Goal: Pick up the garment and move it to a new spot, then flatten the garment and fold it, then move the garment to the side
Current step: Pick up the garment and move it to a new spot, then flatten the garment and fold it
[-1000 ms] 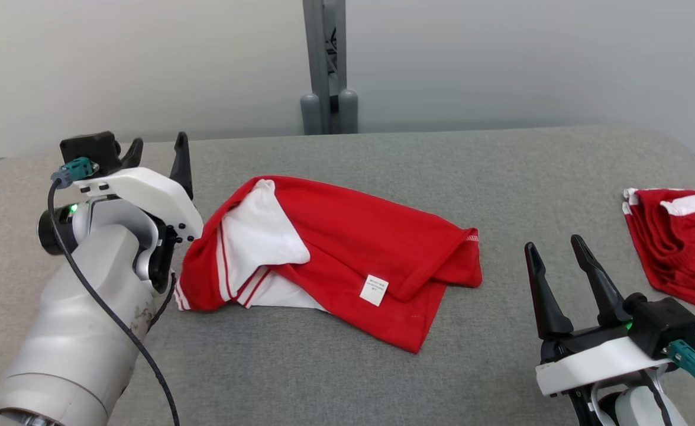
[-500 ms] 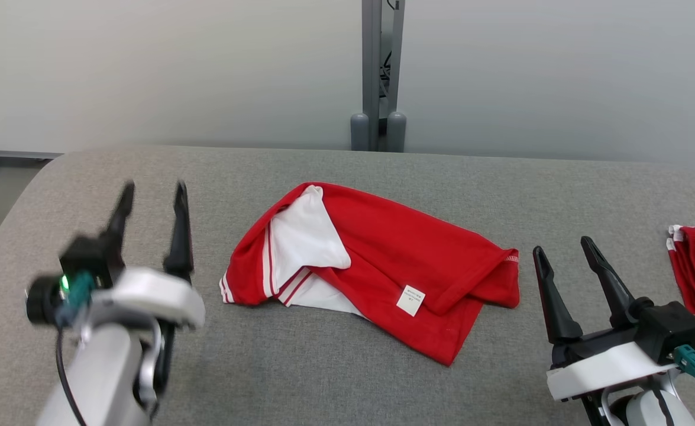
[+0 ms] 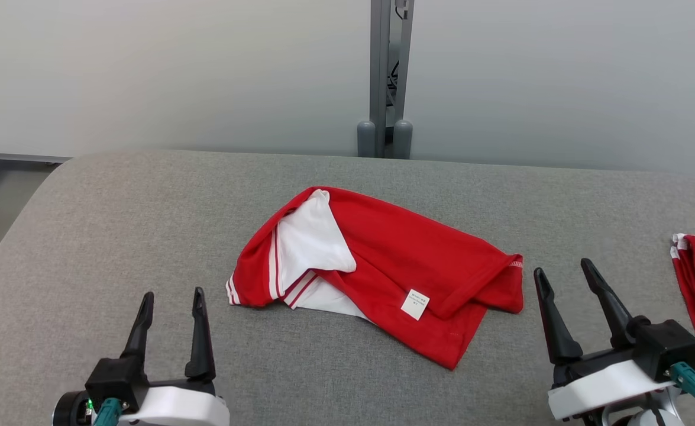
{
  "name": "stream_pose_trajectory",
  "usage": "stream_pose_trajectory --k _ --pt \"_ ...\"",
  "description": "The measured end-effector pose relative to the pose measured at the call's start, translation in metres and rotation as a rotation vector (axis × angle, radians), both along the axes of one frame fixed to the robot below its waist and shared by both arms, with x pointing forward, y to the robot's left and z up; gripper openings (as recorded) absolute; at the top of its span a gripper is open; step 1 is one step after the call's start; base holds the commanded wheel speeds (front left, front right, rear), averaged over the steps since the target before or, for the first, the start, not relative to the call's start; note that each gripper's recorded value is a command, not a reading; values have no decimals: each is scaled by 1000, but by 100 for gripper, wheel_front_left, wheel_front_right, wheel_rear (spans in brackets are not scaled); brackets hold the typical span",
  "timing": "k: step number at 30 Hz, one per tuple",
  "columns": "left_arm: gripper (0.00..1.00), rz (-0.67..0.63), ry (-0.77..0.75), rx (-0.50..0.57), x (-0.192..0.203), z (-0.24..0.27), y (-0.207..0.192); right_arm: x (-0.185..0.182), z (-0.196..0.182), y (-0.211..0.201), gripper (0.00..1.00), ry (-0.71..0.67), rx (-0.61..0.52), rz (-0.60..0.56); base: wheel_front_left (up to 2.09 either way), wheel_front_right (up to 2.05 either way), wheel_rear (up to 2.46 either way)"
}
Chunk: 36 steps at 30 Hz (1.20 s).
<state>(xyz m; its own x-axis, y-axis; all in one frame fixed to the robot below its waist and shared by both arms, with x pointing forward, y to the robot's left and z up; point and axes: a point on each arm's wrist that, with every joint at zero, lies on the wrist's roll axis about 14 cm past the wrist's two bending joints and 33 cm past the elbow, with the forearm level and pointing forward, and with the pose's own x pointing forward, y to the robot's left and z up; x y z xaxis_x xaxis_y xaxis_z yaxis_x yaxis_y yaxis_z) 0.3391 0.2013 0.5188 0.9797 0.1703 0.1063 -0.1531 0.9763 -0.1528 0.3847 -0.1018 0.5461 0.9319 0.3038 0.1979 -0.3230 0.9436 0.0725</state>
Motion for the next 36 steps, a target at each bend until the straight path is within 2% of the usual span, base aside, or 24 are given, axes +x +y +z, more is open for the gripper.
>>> stream_pose_trajectory --k 7,14,23,28,31,36 --pt "100 -7 23 7 -5 -9 0 -1 -6 5 100 28 34 13 0 0 0" --pt "100 3 52 -7 -8 -18 3 8 -16 32 100 47 -28 112 0 0 0" --pt "100 1 123 -39 -8 -38 -8 25 -87 59 100 222 -222 286 0 0 0" --pt "100 40 159 -57 -12 -47 -5 39 -115 68 100 288 -294 344 0 0 0" --pt "100 69 172 -103 -15 -51 0 43 -131 75 100 325 -323 379 0 0 0" --pt "100 106 175 -106 -16 -50 8 47 -160 75 100 400 -380 402 0 0 0"
